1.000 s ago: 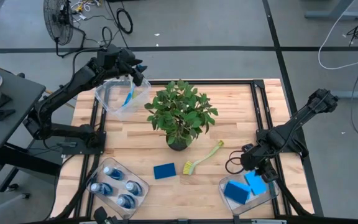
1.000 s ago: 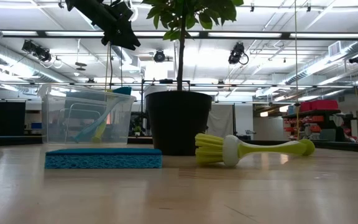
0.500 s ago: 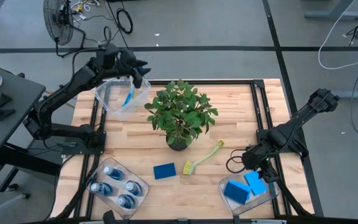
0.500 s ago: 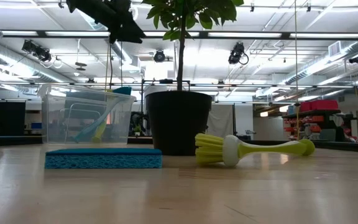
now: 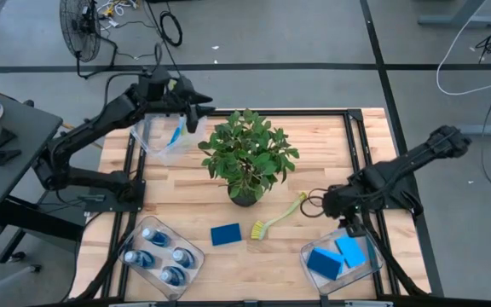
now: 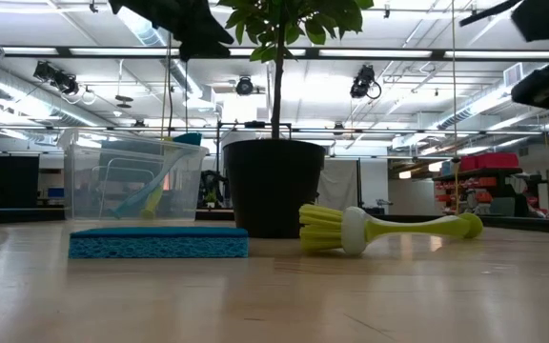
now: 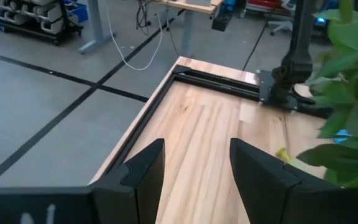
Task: Pick & Place Kitchen Sink Supplies
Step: Put the blue sponge into the bottom right transparent bin
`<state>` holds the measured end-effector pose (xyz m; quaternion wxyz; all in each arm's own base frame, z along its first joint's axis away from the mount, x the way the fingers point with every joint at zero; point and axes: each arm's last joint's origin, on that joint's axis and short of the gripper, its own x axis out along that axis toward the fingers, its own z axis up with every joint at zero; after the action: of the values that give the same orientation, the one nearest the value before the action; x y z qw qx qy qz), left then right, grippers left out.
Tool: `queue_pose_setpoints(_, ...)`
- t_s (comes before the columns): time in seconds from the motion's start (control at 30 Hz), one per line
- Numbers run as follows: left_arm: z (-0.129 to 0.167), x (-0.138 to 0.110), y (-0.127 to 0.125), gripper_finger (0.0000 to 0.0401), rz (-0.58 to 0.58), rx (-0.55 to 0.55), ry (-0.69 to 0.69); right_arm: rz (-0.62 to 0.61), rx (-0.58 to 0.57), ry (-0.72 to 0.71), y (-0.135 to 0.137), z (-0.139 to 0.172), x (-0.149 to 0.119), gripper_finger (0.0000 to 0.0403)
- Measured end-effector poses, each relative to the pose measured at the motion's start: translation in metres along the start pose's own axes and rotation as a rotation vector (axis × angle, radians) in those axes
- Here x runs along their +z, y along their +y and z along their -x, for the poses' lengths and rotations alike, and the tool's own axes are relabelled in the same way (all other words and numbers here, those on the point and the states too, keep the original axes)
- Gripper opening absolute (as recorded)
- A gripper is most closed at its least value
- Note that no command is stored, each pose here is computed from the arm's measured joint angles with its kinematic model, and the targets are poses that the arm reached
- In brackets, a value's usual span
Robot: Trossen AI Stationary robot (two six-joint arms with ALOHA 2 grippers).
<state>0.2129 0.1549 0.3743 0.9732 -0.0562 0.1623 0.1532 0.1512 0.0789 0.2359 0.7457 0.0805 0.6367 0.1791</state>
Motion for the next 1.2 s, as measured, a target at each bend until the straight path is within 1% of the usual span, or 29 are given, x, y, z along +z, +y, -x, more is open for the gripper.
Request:
queue_pose_setpoints(0.13, -0.005, 0.000, -0.015, 0.0186, -0.020, -0.020, 0.007, 0.024, -0.114, -0.038, -0.012, 0.003, 0.003, 0.0167)
queue_pose_setpoints(0.23, -0.006, -0.003, -0.023, 0.0186, -0.049, -0.022, 0.048, 0.037, -0.246, -0.074, -0.023, 0.006, 0.006, 0.0167)
queue_pose_setpoints(0.47, 0.018, -0.017, -0.026, 0.0186, -0.045, 0.054, 0.222, 0.015, -0.471, -0.134, -0.044, 0.014, 0.012, 0.0167)
queue_pose_setpoints(0.53, 0.026, -0.020, -0.028, 0.0186, -0.032, 0.049, 0.250, -0.019, -0.540, -0.179, -0.051, 0.017, 0.016, 0.0167)
queue_pose_setpoints(0.6, 0.034, -0.022, -0.031, 0.0186, -0.021, 0.022, 0.275, -0.060, -0.583, -0.236, -0.057, 0.021, 0.020, 0.0167)
queue_pose_setpoints(0.7, 0.042, -0.025, -0.036, 0.0186, -0.005, -0.016, 0.308, -0.094, -0.597, -0.319, -0.067, 0.027, 0.028, 0.0167)
queue_pose_setpoints(0.83, 0.041, -0.028, -0.042, 0.0186, 0.031, -0.041, 0.338, -0.150, -0.606, -0.431, -0.080, 0.035, 0.036, 0.0167)
queue_pose_setpoints(0.9, 0.040, -0.028, -0.046, 0.0186, 0.028, -0.058, 0.343, -0.165, -0.599, -0.464, -0.088, 0.040, 0.038, 0.0167)
queue_pose_setpoints(1.03, 0.037, -0.033, -0.057, 0.0186, 0.037, -0.100, 0.397, -0.168, -0.608, -0.467, -0.102, 0.046, 0.036, 0.0167)
queue_pose_setpoints(1.2, 0.043, -0.046, -0.070, 0.0186, 0.024, -0.129, 0.547, -0.239, -0.643, -0.469, -0.118, 0.053, 0.031, 0.0167)
